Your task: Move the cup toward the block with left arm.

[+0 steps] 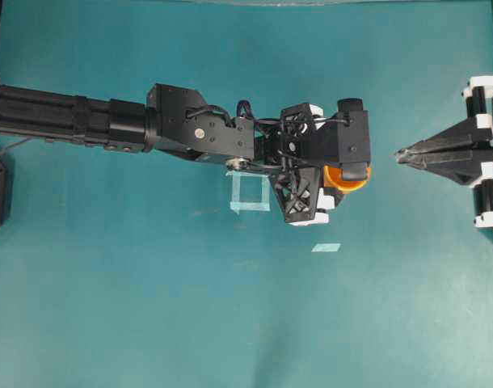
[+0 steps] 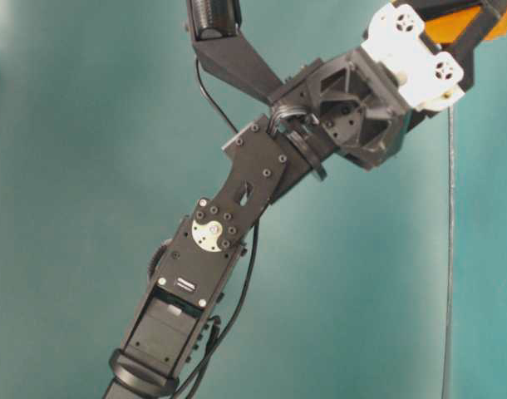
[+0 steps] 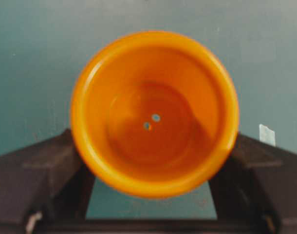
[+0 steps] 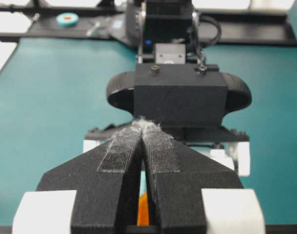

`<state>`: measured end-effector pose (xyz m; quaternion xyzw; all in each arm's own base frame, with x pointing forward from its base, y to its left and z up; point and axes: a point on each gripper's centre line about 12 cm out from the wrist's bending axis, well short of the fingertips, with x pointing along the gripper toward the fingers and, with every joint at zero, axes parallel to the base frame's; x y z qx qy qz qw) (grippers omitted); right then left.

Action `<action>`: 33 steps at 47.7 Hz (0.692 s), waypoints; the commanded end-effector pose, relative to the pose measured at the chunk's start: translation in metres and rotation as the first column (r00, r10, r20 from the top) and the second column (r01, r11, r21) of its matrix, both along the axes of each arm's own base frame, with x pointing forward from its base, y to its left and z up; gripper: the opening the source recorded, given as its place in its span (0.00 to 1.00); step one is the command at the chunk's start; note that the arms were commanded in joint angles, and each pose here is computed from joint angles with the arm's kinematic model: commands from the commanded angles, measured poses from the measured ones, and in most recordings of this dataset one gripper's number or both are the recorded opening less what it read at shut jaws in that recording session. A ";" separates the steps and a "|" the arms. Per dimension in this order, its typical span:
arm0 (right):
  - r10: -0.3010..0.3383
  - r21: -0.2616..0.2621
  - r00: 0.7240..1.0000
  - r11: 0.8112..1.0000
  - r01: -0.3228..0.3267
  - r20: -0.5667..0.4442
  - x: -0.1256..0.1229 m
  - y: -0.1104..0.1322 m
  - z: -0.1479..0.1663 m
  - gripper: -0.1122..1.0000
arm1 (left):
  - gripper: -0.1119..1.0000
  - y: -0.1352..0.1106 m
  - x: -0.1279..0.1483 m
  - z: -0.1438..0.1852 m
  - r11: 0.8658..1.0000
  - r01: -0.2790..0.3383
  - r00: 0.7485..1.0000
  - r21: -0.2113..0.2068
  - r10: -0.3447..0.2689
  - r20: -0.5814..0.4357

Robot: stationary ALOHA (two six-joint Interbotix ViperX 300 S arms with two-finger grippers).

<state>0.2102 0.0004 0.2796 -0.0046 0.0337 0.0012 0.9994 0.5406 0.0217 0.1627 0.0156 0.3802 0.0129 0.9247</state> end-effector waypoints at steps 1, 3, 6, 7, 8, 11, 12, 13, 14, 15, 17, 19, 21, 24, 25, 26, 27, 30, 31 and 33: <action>0.002 -0.001 1.000 1.000 -0.002 0.031 0.002 0.000 0.012 0.10 | 0.67 0.000 0.002 0.018 1.000 0.001 0.999 0.003 -0.001 0.043; 0.000 -0.001 1.000 1.000 0.000 0.031 0.002 0.000 0.012 0.10 | 0.67 0.000 0.001 0.017 1.000 -0.001 0.999 0.000 0.001 0.041; 0.002 -0.003 1.000 1.000 -0.002 0.029 0.003 0.000 0.011 0.10 | 0.67 0.000 0.001 0.017 1.000 0.000 0.999 0.002 0.000 0.041; 0.002 -0.003 1.000 1.000 -0.002 0.029 0.002 0.000 0.011 0.10 | 0.67 0.000 0.001 0.017 1.000 0.000 0.999 0.002 0.000 0.041; 0.002 -0.001 1.000 1.000 -0.002 0.029 0.002 0.000 0.011 0.10 | 0.67 0.000 0.001 0.017 1.000 -0.001 0.999 0.000 0.001 0.041; 0.002 -0.003 1.000 1.000 -0.002 0.026 0.002 0.000 0.011 0.10 | 0.67 0.000 0.001 0.017 1.000 0.000 0.999 0.002 0.000 0.040; 0.002 -0.003 1.000 1.000 -0.002 0.026 0.003 0.000 0.011 0.10 | 0.67 0.000 0.001 0.017 1.000 0.000 0.999 0.002 0.000 0.040; 0.002 -0.003 1.000 1.000 -0.002 0.025 0.002 0.000 0.011 0.10 | 0.67 0.000 0.001 0.018 1.000 -0.001 0.999 0.000 0.001 0.041; 0.000 -0.003 1.000 1.000 0.000 0.021 0.003 0.000 0.010 0.10 | 0.67 0.000 0.001 0.018 1.000 -0.001 0.999 0.000 0.001 0.041; 0.002 -0.003 1.000 1.000 -0.002 0.020 0.002 0.000 0.010 0.10 | 0.67 0.000 0.001 0.017 1.000 -0.001 0.999 0.000 0.001 0.040; 0.002 -0.003 1.000 1.000 -0.002 0.018 0.003 0.000 0.010 0.10 | 0.67 0.000 0.001 0.018 1.000 0.001 0.999 0.003 -0.001 0.041; 0.002 -0.003 1.000 1.000 -0.002 0.015 0.002 0.000 0.010 0.10 | 0.67 0.000 0.001 0.016 1.000 -0.001 0.999 0.000 0.001 0.038; 0.002 -0.003 1.000 1.000 -0.002 0.015 0.002 0.000 0.010 0.10 | 0.67 0.000 0.001 0.018 1.000 -0.001 0.999 0.000 0.001 0.041; 0.002 -0.003 1.000 1.000 -0.002 0.015 0.003 0.000 0.010 0.10 | 0.67 0.000 0.001 0.018 1.000 -0.001 0.999 0.000 0.001 0.041; 0.002 -0.003 1.000 1.000 -0.002 0.012 0.002 0.000 0.009 0.10 | 0.67 0.000 0.001 0.018 1.000 -0.001 0.999 0.000 0.001 0.041; 0.002 -0.003 1.000 1.000 -0.002 0.012 0.002 0.000 0.009 0.10 | 0.67 0.000 0.001 0.016 1.000 -0.001 0.999 0.000 0.001 0.038; 0.002 -0.003 1.000 1.000 -0.002 0.014 0.002 0.000 0.009 0.10 | 0.67 0.000 0.001 0.018 1.000 -0.001 0.999 0.000 0.001 0.041; 0.002 -0.003 1.000 1.000 -0.002 0.014 0.002 0.000 0.009 0.10 | 0.67 0.000 0.001 0.017 1.000 -0.001 0.999 0.000 0.001 0.040; 0.002 -0.003 1.000 1.000 -0.002 0.014 0.002 0.000 0.009 0.10 | 0.67 0.000 0.001 0.017 1.000 -0.001 0.999 0.000 0.001 0.040; 0.000 -0.003 1.000 1.000 0.000 0.014 0.002 0.000 0.009 0.10 | 0.67 0.000 0.000 0.016 1.000 -0.001 0.999 0.000 0.001 0.037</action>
